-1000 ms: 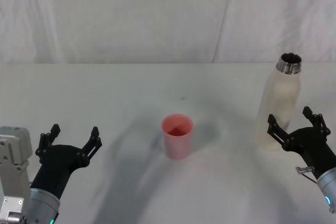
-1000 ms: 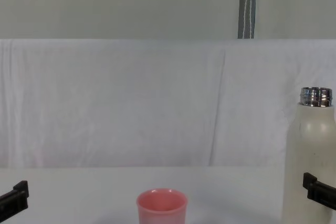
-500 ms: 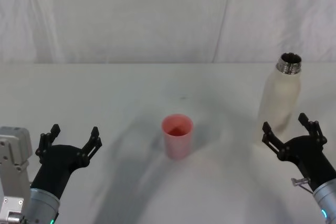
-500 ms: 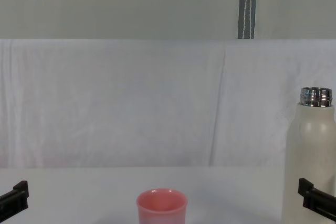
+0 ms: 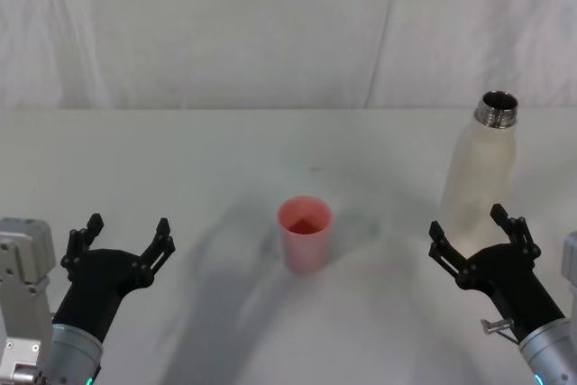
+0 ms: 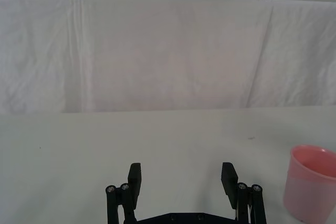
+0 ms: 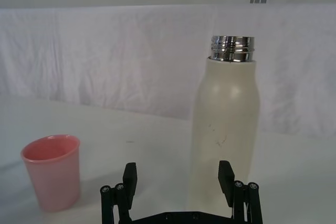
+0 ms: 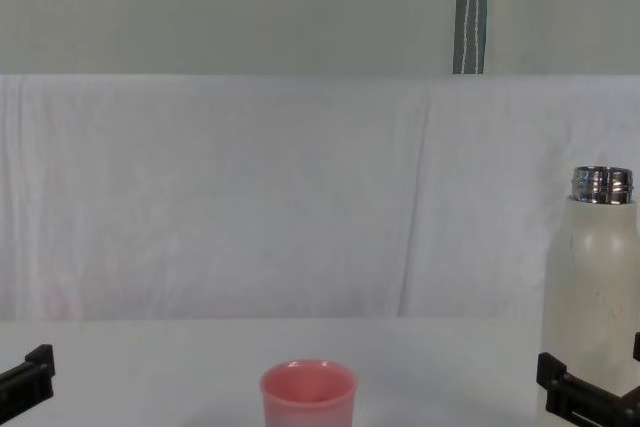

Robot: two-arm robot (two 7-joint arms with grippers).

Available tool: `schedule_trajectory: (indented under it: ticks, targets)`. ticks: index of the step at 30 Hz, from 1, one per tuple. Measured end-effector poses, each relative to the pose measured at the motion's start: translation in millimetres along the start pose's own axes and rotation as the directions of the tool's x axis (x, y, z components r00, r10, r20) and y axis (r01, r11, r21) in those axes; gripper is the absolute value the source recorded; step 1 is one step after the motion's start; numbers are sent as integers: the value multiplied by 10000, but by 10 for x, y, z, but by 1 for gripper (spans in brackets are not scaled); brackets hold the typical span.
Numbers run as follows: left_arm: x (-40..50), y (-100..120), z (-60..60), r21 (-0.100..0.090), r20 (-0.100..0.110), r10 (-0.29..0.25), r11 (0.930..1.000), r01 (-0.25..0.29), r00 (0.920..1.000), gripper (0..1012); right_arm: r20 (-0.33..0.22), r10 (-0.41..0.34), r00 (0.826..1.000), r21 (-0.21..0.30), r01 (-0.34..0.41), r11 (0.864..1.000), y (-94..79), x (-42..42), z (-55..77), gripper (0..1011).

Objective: Grasp the thermos with one hand and pour water into the cup lid.

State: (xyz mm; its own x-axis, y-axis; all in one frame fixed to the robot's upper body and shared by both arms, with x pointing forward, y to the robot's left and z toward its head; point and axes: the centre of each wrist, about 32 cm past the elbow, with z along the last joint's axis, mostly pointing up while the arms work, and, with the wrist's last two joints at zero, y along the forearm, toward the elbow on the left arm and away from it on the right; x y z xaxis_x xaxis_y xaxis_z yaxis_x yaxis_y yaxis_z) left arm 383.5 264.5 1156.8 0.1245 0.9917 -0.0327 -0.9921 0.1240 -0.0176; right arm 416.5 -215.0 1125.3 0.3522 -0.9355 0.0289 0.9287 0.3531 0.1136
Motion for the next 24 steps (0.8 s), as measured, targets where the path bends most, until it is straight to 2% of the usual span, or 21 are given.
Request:
schedule_trajectory:
  ticks: [11,24]
  targets:
    - [0,0,0,0,0,0,10000,0,10000,1001,-108,47,9999,-84,-48,10000,-53,-59,-20,1001]
    - [0,0,0,1,0,0,10000,0,10000,1001,-115,28,9999,-92,-29,10000,-53,-53,-18,1001]
